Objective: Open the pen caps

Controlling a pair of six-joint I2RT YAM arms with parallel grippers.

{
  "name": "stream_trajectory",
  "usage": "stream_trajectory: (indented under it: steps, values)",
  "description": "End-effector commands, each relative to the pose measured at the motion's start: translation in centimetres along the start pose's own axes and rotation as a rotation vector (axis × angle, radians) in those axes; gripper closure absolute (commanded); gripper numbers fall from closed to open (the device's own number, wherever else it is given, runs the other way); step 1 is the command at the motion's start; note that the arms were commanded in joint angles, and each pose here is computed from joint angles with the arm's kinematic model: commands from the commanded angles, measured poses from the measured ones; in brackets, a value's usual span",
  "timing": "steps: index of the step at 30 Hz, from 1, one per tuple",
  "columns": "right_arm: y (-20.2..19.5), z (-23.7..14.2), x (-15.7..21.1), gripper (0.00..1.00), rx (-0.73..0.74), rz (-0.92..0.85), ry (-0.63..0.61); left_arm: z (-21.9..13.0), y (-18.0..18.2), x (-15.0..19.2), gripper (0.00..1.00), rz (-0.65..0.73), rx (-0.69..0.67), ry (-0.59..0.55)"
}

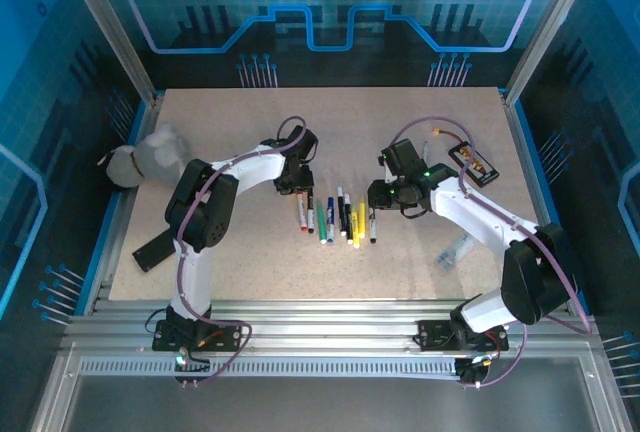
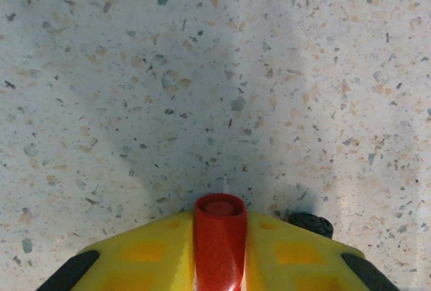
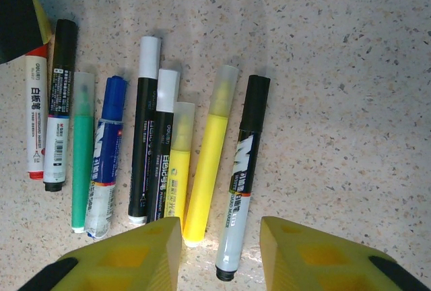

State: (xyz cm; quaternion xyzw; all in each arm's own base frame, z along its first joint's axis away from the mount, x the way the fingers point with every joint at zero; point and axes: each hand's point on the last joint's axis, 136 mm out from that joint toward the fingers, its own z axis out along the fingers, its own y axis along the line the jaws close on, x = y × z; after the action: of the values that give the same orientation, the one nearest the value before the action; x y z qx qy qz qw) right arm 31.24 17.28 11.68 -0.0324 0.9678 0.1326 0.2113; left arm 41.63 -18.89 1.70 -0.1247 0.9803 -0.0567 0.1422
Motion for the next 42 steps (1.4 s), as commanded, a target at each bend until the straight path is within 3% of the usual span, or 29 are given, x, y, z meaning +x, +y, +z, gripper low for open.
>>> stream_trajectory:
  steps: [1, 7, 11, 17, 22, 26, 32, 42]
  values:
    - [-0.1, 0.4, 0.4, 0.63, 0.002, 0.004, 0.005, 1.3, 0.9, 0.1, 0.78, 0.002, -0.048, 0.018]
    - [0.8, 1.0, 0.3, 0.63, -0.043, 0.009, 0.011, 1.3, 1.3, -0.1, 0.87, 0.001, -0.051, 0.019]
    - [1.8, 1.4, 0.2, 0.64, -0.079, 0.009, 0.016, 0.0, 1.5, -1.1, 1.00, -0.006, -0.038, 0.001]
    - [5.5, 1.3, -0.6, 0.62, -0.269, 0.032, -0.006, -4.8, 0.5, -2.6, 1.00, 0.002, 0.029, -0.056]
    - [9.0, 1.1, -1.2, 0.51, -0.431, 0.031, -0.010, -7.9, -1.7, -2.2, 1.00, -0.029, 0.180, -0.056]
    - [11.2, 1.3, -1.5, 0.46, -0.516, 0.019, -0.012, -9.3, -3.6, -1.4, 1.00, -0.062, 0.304, -0.040]
    - [13.8, 0.9, -2.2, 0.43, -0.686, 0.052, -0.042, -10.3, -5.8, -0.4, 1.00, -0.041, 0.363, -0.027]
    - [15.6, 2.8, -1.4, 0.46, -0.691, 0.031, 0.012, -11.2, -7.7, -0.1, 1.00, -0.029, 0.413, -0.030]
